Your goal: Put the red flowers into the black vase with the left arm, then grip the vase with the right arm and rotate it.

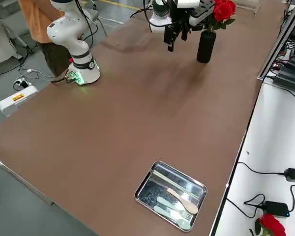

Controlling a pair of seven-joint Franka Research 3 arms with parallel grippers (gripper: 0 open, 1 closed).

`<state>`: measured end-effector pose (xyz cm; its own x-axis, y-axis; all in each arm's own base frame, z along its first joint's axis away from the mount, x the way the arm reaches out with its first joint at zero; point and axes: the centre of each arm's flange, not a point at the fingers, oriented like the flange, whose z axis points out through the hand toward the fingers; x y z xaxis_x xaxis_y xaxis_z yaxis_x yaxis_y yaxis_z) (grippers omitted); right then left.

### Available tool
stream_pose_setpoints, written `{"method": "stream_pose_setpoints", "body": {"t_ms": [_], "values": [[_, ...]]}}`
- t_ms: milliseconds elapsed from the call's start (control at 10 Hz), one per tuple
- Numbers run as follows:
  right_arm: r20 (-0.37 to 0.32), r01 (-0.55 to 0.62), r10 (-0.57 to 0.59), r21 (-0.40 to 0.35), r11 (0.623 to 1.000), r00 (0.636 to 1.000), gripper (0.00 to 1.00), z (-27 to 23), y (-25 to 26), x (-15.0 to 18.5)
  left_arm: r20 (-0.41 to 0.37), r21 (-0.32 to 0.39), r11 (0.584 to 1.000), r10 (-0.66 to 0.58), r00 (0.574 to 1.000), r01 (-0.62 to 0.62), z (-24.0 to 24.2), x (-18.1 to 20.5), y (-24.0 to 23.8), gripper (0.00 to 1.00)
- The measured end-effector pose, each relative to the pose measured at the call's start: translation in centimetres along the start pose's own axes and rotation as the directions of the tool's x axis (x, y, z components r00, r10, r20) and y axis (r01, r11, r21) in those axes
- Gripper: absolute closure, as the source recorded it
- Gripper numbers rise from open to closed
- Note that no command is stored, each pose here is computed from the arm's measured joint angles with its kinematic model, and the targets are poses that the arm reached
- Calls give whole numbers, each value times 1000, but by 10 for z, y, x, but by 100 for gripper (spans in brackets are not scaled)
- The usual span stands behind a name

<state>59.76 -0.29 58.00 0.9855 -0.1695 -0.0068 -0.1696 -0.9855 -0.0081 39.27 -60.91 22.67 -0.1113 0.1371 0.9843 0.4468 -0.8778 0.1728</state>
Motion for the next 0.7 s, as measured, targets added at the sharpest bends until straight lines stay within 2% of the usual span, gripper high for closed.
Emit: {"method": "stream_pose_setpoints", "body": {"t_ms": [200,400,700], "values": [[0,4,-4,0,1000,1000,0,0,-2,0,49,9,1000,-25,998,25,-27,18,6,21],[0,4,-4,0,1000,1000,0,0,-2,0,140,57,998,-37,989,29,-60,61,10,21],[0,4,-4,0,1000,1000,0,0,-2,0,284,142,986,46,958,-89,-73,130,8,21]]}}
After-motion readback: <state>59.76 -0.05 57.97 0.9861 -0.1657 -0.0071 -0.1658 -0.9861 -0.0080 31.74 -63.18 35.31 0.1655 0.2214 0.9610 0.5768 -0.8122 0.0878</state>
